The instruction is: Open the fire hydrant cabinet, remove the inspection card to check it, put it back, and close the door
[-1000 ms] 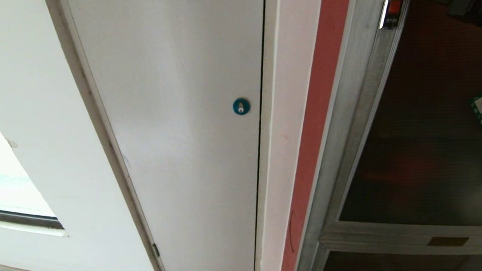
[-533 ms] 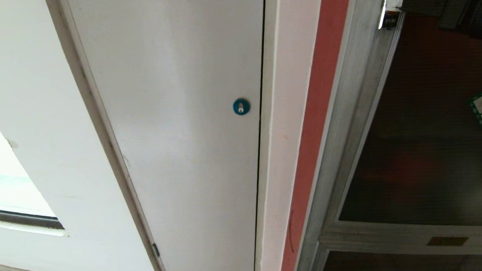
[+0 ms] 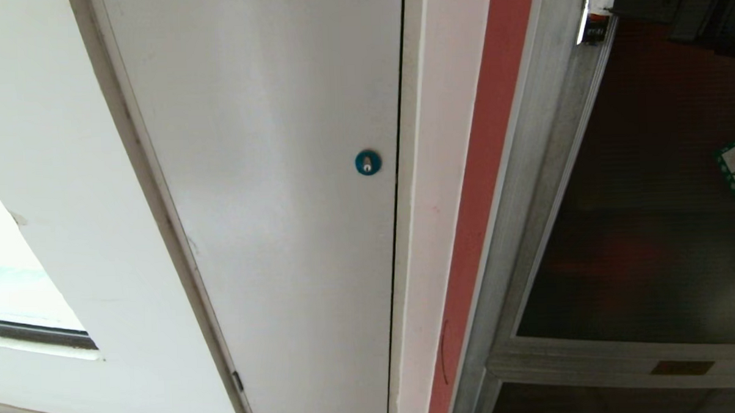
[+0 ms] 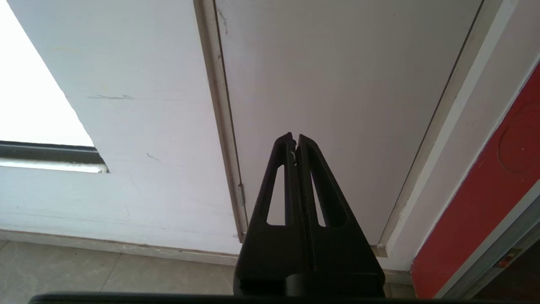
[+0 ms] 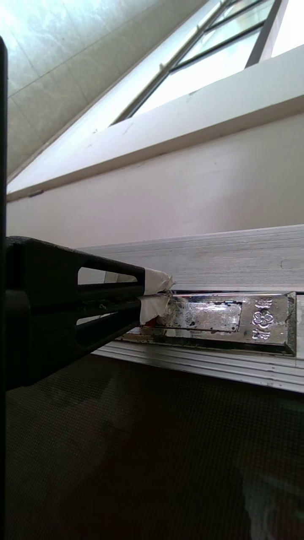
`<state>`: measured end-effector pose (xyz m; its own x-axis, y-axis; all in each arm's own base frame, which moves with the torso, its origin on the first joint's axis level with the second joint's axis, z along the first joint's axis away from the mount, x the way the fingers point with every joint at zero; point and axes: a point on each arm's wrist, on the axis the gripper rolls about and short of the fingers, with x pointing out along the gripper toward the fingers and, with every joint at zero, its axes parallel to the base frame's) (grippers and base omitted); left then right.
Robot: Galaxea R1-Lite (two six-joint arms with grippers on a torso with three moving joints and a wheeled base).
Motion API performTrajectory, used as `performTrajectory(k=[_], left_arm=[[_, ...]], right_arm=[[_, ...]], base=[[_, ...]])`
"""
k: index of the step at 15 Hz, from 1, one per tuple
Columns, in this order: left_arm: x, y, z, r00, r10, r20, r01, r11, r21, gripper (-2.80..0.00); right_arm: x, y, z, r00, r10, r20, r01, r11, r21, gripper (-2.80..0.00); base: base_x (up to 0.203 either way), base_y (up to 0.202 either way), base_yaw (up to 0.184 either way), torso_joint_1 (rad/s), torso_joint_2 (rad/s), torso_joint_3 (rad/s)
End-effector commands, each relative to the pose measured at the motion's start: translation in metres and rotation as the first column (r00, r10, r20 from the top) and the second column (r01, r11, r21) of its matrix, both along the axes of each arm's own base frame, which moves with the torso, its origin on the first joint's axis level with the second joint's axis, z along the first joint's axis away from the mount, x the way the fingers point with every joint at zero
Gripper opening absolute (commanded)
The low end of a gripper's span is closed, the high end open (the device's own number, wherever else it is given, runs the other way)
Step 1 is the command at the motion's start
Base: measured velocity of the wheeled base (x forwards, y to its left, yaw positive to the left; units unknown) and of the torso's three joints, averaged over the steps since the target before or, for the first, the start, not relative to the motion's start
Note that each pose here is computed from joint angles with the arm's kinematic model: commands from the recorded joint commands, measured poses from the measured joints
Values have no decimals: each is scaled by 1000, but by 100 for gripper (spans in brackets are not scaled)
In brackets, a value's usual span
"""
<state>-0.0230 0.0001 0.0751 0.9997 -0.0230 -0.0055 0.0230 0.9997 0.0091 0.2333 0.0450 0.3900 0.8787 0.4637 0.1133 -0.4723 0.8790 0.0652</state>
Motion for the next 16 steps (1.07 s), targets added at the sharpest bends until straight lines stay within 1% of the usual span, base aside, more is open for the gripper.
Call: performTrajectory(k=[1,4,11,13,16], left_arm=[[0,0,0,1000,0,-1,0,1000,0,-280],[0,0,0,1000,0,-1,0,1000,0,-280],[0,0,0,1000,0,-1,0,1000,0,-280],[0,0,0,1000,0,-1,0,1000,0,-280],[0,0,0,1000,0,0,0,1000,0,-280]], right_arm=[[-1,0,-1,1000,4,2,-4,1000,0,-280],[-13,-1,-1,1000,12,5,-12,1000,0,-280],[-51,-4,7,998,36,57,-36,999,8,-280],[-58,-6,6,997,37,61,-38,999,9,-280],[-64,-7,11,995,36,89,-37,999,11,-280]], base=[[0,0,0,0,0,0],[0,0,0,0,0,0],[0,0,0,0,0,0],[0,0,0,0,0,0],[0,0,0,0,0,0]])
